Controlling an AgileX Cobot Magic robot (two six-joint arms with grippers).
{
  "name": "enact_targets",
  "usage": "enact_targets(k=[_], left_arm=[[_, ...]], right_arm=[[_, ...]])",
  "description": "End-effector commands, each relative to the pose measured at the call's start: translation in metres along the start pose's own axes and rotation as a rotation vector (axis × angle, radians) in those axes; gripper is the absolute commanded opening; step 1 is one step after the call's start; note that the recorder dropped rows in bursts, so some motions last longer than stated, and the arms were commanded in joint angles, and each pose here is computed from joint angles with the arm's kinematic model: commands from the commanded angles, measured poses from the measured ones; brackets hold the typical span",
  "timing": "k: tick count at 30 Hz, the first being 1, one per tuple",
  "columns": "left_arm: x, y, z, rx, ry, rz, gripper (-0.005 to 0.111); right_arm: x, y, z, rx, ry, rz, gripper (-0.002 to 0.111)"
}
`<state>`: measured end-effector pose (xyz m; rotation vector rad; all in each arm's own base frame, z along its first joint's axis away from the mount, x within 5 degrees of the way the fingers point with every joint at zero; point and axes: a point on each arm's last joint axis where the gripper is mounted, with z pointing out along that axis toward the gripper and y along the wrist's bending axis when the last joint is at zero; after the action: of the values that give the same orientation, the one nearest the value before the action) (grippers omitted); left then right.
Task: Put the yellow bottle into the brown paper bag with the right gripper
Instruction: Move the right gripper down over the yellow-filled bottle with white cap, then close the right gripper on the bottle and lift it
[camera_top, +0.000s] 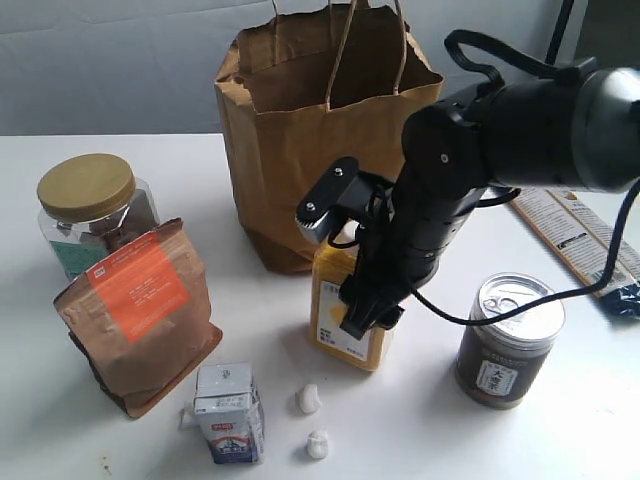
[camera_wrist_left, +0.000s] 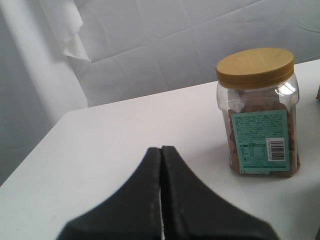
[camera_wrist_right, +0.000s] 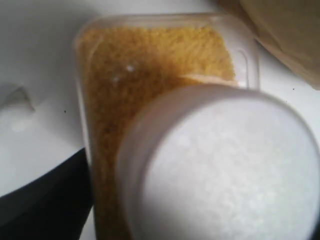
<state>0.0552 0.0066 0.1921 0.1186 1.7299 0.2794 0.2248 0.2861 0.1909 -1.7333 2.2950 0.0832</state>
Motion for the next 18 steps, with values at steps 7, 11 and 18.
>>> enact_targets(k=[7,11,18], left_arm=[[0.0,0.0,0.0,0.003,-0.012,-0.001,0.0],[0.0,0.0,0.0,0.003,-0.012,-0.001,0.0],[0.0,0.0,0.0,0.003,-0.012,-0.001,0.0]], right_arm=[[0.0,0.011,-0.024,-0.097,-0.042,0.108,0.0],[-0.006,0.028,-0.063,-0.119,-0.17,0.105,0.0],[-0.012,0.074,-0.128,-0.093,-0.388,0.014,0.0]])
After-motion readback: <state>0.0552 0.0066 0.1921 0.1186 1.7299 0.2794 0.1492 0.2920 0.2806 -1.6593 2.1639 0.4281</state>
